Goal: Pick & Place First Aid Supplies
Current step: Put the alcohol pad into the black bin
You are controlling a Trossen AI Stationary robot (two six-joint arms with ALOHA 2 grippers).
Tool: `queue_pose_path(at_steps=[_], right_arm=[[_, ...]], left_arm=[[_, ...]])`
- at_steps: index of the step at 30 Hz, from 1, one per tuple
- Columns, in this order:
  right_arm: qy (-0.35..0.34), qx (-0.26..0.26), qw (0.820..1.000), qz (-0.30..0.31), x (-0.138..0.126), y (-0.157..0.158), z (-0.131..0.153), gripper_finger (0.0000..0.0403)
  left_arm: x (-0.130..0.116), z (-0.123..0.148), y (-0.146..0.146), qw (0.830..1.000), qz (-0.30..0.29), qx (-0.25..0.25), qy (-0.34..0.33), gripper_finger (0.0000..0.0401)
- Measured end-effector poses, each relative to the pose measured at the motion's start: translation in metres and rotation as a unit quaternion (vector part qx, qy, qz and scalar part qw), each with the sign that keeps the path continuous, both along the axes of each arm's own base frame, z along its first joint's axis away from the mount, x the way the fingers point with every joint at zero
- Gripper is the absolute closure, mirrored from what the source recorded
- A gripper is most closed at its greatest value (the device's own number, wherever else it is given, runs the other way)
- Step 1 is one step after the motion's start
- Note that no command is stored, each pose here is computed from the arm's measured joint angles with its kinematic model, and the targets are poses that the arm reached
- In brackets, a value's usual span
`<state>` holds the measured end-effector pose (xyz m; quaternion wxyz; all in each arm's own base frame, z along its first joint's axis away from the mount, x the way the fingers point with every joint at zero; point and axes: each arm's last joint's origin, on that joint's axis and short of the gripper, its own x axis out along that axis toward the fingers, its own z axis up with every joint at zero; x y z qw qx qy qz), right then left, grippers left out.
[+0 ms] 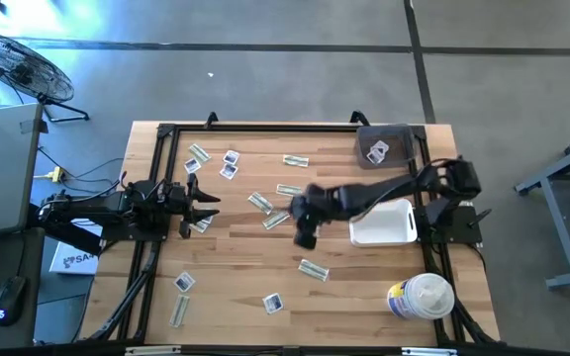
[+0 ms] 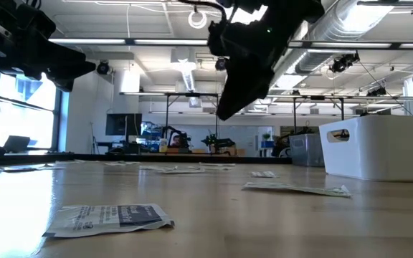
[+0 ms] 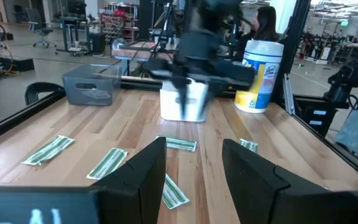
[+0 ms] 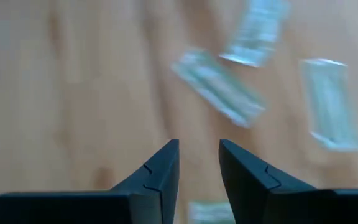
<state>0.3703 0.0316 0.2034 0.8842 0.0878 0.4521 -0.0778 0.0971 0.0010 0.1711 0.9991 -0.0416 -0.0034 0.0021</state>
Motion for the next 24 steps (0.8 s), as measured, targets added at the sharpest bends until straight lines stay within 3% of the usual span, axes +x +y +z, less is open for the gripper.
queue_pose_path(at_steps=[7,15,24], right_arm=[[-0.054,0.028,0.993,0.097,0.016,0.06,-0.024,0.0292],[-0.127,0.045,0.977,0.163,0.022,0.117,-0.042,0.0292],[-0.149,0.018,0.964,0.219,0.042,0.162,-0.054,0.0292]], left_arm=[[0.0,0.0,0.0,1.0,0.0,0.0,0.0,0.0245],[0.0,0.0,0.0,1.0,0.0,0.0,0.0,0.0245],[0.0,0.0,0.0,1.0,0.0,0.0,0.0,0.0245]])
